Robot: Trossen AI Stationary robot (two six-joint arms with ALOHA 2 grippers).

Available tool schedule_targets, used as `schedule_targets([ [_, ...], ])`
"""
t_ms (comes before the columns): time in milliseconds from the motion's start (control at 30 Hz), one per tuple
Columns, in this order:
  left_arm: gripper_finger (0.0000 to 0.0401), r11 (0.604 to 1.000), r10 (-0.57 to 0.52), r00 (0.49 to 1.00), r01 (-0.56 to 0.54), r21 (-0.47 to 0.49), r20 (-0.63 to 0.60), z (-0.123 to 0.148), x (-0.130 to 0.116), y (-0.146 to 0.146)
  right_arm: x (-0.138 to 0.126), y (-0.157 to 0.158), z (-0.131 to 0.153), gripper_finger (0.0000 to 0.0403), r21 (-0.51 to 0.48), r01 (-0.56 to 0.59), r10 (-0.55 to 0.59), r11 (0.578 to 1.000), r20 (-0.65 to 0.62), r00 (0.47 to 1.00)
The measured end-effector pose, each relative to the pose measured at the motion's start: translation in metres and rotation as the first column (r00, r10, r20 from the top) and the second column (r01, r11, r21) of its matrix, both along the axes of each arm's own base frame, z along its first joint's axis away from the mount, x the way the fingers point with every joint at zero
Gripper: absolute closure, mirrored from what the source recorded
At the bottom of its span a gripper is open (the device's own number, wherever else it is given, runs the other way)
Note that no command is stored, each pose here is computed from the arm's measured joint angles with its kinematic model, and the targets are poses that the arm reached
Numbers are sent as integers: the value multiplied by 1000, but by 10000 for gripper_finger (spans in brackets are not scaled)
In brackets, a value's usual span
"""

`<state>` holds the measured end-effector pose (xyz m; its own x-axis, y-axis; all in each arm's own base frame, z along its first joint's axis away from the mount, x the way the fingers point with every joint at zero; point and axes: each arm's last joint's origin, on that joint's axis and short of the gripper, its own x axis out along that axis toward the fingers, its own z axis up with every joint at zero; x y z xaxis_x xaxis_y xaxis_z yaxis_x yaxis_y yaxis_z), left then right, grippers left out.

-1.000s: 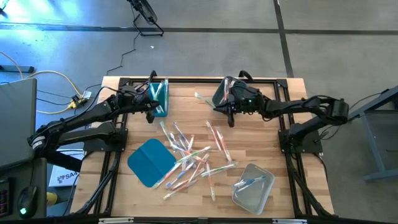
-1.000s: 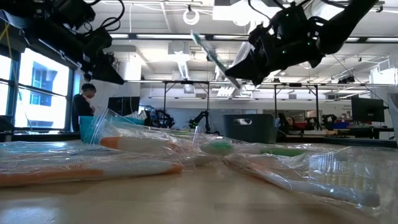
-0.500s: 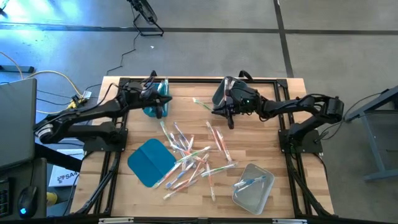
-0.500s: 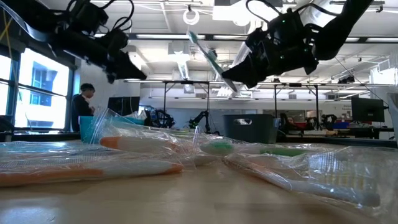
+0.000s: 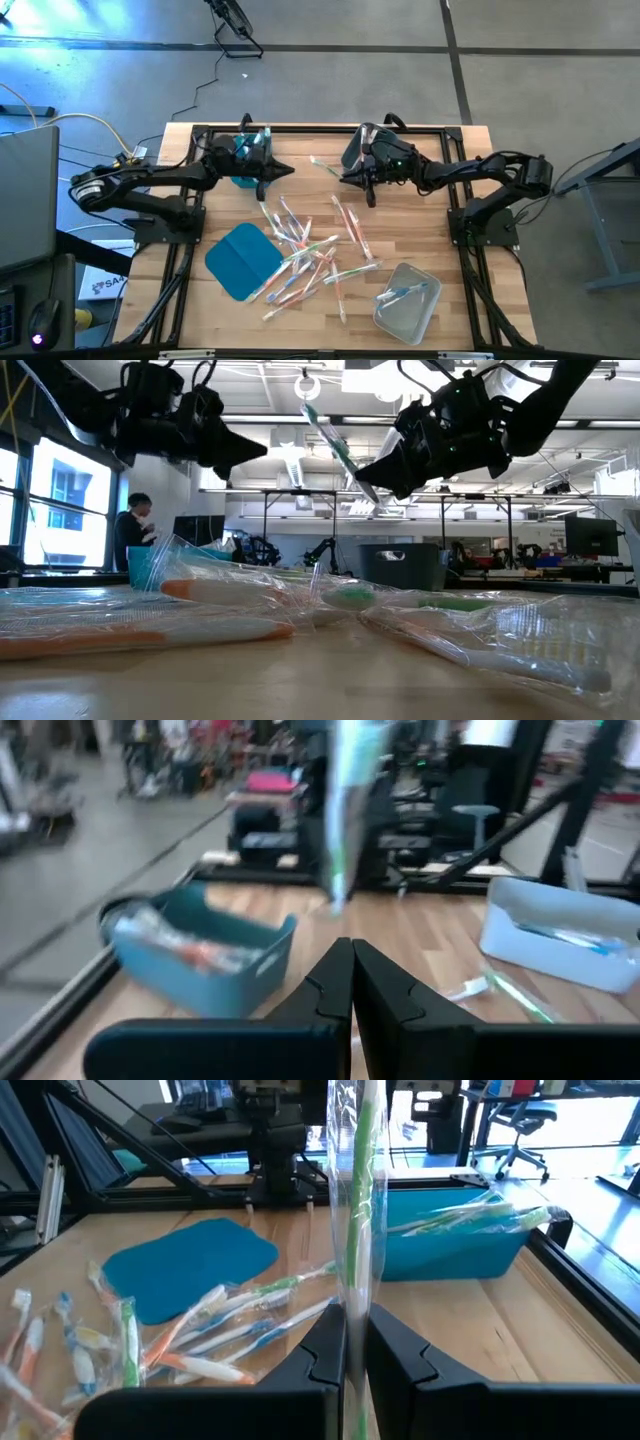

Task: Pick & Place Toothbrushes
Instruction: Put the green toothbrush into the blue bin

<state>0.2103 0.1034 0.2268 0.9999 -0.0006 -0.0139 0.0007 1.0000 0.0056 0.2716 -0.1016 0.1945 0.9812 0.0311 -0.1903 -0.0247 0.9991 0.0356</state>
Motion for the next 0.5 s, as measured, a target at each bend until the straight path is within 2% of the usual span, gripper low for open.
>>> schedule_targets([
  [67, 400, 998, -24, 999, 23, 52, 24, 0, 5, -6, 0, 0, 0, 388, 1, 0, 0, 1000, 0, 1000],
  [167, 400, 995, 16, 997, -24, 101, 75, 4, 11, -12, 0, 0, 0, 388, 1, 0, 0, 1000, 0, 1000],
  [300, 400, 988, 117, 990, -125, 94, 85, 4, 14, -16, 0, 0, 0, 388, 1, 0, 0, 1000, 0, 1000],
  [500, 396, 985, 141, 986, -149, 86, 87, 4, 17, -21, 0, 0, 0, 388, 2, 0, 0, 1000, 0, 1000],
])
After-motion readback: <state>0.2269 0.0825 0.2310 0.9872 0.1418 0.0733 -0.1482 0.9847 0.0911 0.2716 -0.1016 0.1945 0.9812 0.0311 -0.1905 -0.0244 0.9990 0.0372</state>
